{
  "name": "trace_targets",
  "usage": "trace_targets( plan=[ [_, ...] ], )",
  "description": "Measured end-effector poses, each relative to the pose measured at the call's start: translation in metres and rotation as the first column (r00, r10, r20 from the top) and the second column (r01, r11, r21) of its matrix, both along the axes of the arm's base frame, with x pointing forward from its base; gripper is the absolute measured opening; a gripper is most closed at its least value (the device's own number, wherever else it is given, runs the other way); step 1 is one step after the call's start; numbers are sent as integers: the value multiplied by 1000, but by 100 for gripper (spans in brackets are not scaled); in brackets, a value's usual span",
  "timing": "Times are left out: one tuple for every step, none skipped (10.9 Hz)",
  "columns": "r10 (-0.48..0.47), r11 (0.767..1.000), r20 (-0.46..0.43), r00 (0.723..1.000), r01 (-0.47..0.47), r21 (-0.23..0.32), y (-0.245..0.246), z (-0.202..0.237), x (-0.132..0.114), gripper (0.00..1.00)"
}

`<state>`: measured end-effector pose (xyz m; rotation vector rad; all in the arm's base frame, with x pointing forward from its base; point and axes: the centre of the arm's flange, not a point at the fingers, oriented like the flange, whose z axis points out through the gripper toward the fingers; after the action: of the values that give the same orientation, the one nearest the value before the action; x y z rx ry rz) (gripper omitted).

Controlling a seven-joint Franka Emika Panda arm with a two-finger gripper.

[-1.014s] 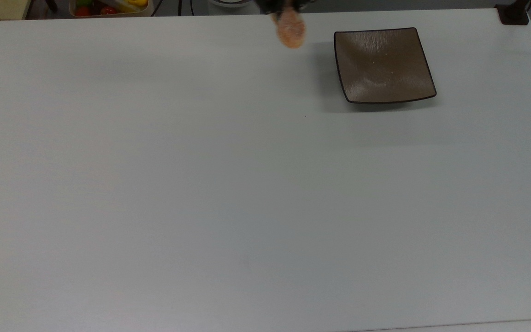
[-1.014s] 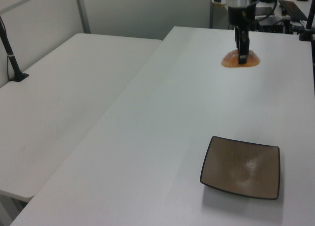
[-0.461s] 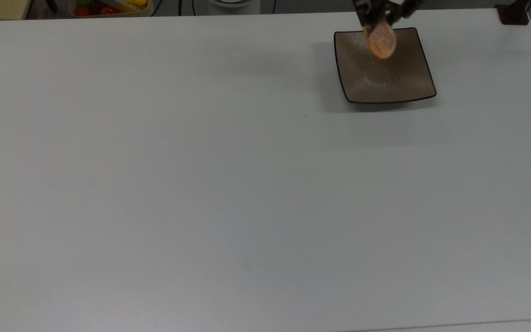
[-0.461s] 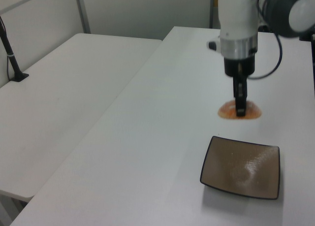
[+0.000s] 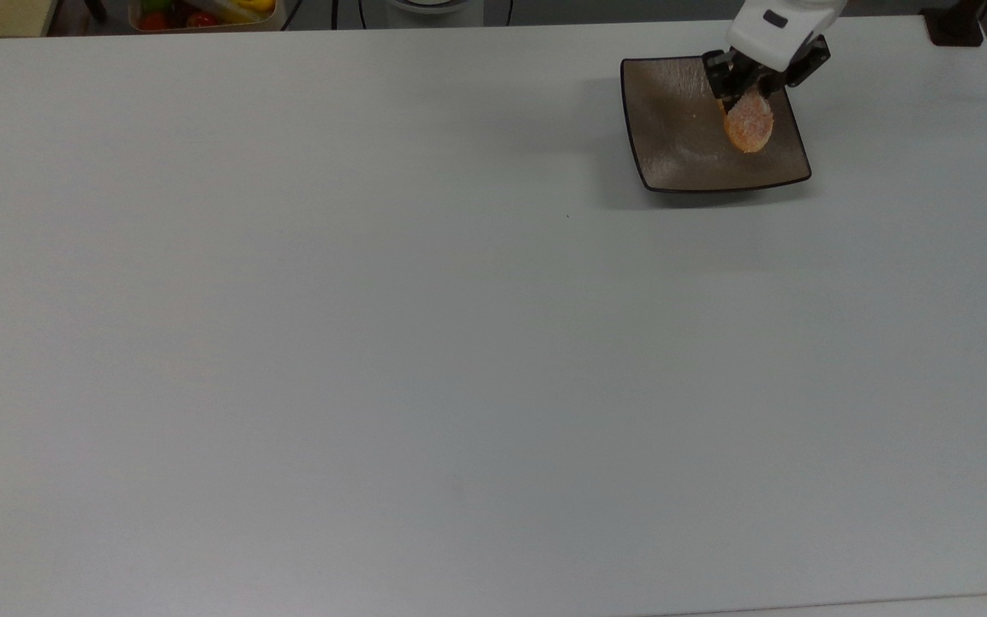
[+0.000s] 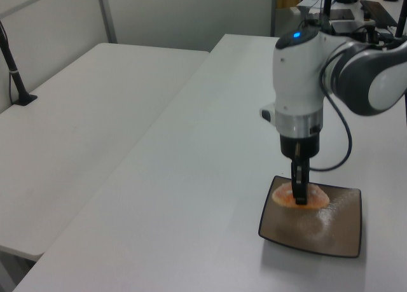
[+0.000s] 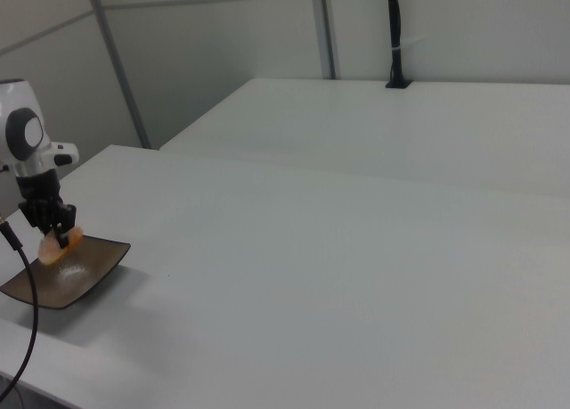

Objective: Bread is placed on a ceramic plate
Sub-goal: 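Lower the bread roll onto the plate and open the gripper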

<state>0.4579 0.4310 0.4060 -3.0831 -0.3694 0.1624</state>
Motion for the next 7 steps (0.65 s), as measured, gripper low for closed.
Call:
trace_targets(
  plan=[
    [6, 1000, -17, 1000, -6, -13, 5, -14, -3, 33],
    [10, 1000, -33, 999, -11, -24, 8, -27, -6, 35],
    [13, 999, -41, 999, -14, -30, 9, -38, -8, 36],
    [18, 999, -48, 999, -20, -36, 11, -48, -11, 36],
    [23, 998, -52, 998, -26, -49, 13, -56, -16, 44],
    [21, 998, -49, 999, -24, -66, 14, -63, -20, 46],
    [18, 997, -45, 999, -21, -77, 16, -65, -22, 54]
  ],
)
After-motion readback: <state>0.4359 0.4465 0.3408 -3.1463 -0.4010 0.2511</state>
